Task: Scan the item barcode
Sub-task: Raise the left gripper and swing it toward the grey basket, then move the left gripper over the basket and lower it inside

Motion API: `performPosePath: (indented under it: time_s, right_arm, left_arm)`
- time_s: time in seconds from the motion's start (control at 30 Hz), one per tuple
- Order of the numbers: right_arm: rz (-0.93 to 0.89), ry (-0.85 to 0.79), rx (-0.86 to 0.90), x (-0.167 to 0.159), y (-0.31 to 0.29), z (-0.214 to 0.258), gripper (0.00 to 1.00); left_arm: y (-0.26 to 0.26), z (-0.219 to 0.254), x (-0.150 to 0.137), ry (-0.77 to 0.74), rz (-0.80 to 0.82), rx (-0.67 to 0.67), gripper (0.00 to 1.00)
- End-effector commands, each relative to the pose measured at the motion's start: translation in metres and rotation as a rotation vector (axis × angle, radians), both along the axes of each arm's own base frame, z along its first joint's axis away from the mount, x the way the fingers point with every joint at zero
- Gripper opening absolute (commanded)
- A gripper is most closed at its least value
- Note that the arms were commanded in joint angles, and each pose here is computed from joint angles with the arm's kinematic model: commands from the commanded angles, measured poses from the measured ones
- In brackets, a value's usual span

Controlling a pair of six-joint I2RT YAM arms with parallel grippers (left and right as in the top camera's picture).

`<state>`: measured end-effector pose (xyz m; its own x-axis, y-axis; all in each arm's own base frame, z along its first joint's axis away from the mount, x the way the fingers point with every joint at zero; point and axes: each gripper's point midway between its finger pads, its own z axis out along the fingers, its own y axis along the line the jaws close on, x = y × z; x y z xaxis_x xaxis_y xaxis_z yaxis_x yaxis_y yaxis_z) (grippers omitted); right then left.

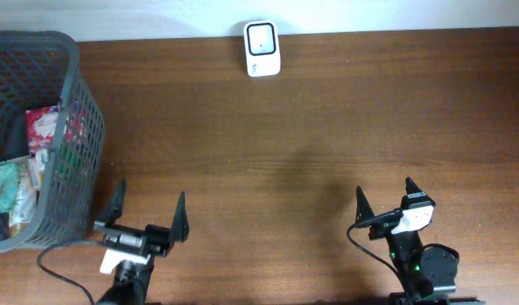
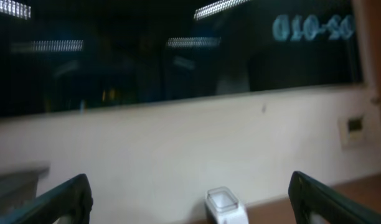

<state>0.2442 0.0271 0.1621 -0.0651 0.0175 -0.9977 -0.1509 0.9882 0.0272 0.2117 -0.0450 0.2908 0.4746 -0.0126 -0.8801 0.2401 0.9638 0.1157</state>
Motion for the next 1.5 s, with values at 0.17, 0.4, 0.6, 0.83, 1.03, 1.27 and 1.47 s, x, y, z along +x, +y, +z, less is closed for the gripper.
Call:
performPosePath:
  time_s: [0.17,0.4,0.6,0.83,1.03,1.27,1.47]
  right_arm:
    - [0.0,0.005,-0.006,0.0,0.0,-0.004,0.99]
    - [0.0,0.005,-0.006,0.0,0.0,-0.004,0.99]
    - [0.0,0.005,-0.006,0.0,0.0,-0.004,0.99]
    - [0.0,0.005,-0.006,0.0,0.0,-0.004,0.99]
    - [0.0,0.005,-0.006,0.0,0.0,-0.004,0.99]
    - [0.0,0.005,-0.006,0.0,0.0,-0.004,0.99]
    - [0.0,0.005,-0.006,0.0,0.0,-0.004,0.99]
  left_arm:
    - [-0.006,0.085,-0.032,-0.114,-0.037,0.008,0.99]
    - [-0.015,0.13,0.012,0.304,-0.067,0.098,0.99]
    - [-0.045,0.167,0.026,0.332,-0.263,0.146,0.99]
    - [-0.019,0.143,0.081,0.875,-0.125,0.15,0.99]
    - [-0.004,0.091,0.106,1.22,-0.073,0.209,0.99]
    - [0.005,0.067,0.129,1.393,-0.037,0.218,0.99]
    - [0.006,0.09,0.152,1.286,0.0,0.104,0.99]
